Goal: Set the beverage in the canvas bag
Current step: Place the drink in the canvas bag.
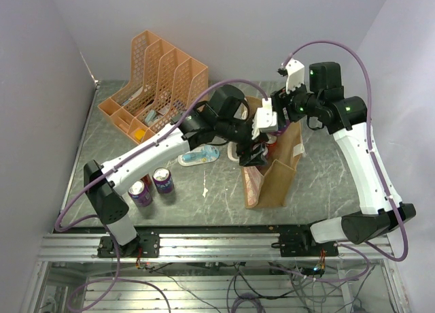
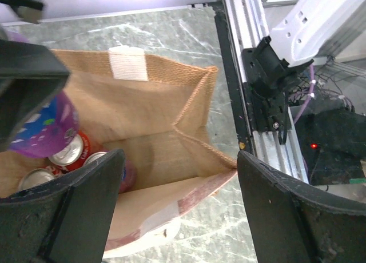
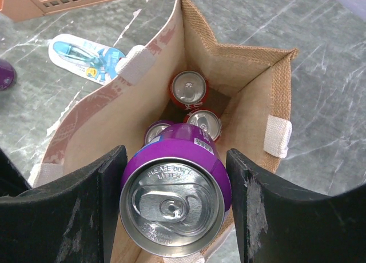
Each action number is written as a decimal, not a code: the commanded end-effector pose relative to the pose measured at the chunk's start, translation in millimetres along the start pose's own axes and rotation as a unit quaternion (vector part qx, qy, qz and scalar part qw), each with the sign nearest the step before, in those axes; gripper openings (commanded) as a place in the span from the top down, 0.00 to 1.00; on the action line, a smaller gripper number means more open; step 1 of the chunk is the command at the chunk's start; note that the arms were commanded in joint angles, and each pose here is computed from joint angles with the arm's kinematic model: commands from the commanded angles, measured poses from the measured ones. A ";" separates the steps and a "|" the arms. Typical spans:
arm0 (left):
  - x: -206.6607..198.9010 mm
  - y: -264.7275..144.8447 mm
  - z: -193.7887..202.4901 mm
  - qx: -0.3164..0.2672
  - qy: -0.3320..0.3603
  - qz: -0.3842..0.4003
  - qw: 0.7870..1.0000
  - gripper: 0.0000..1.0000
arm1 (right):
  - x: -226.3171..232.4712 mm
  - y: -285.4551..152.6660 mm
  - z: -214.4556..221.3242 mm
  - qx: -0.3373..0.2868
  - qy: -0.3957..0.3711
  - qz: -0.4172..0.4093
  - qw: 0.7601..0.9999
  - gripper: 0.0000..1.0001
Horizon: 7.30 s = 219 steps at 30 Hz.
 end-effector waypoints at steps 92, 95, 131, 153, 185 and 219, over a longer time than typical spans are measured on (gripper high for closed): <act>-56.5 47.4 49.5 0.144 0.135 0.094 0.976 0.69 | 23.0 6.1 19.2 -0.033 -0.005 -0.117 0.993 0.88; -58.9 48.0 50.2 0.145 0.140 0.098 0.975 0.72 | 25.5 5.5 21.9 -0.034 -0.007 -0.125 0.992 0.88; -37.5 64.6 85.8 0.207 0.247 0.126 0.938 0.93 | 22.0 32.6 100.0 0.040 -0.105 -0.016 0.993 0.91; -25.8 69.5 87.4 0.203 0.292 0.165 0.920 0.89 | 22.4 73.6 125.8 0.033 -0.098 -0.003 0.995 0.92; -24.4 84.3 90.5 0.190 0.282 0.193 0.920 0.92 | 25.7 107.7 168.3 0.053 -0.104 -0.008 0.993 0.92; -22.3 84.3 83.7 0.183 0.295 0.200 0.916 0.91 | 25.9 130.2 219.8 0.133 -0.118 -0.096 0.979 0.62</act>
Point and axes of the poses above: each gripper's point midway between its finger pads, its own y axis out along the fingers, its own x axis along the line the jaws close on, z = x × y, the point moved 9 cm from there along -y, back along the fingers, and after that the axes turned 12 degrees about -y, right-handed, at the moved point
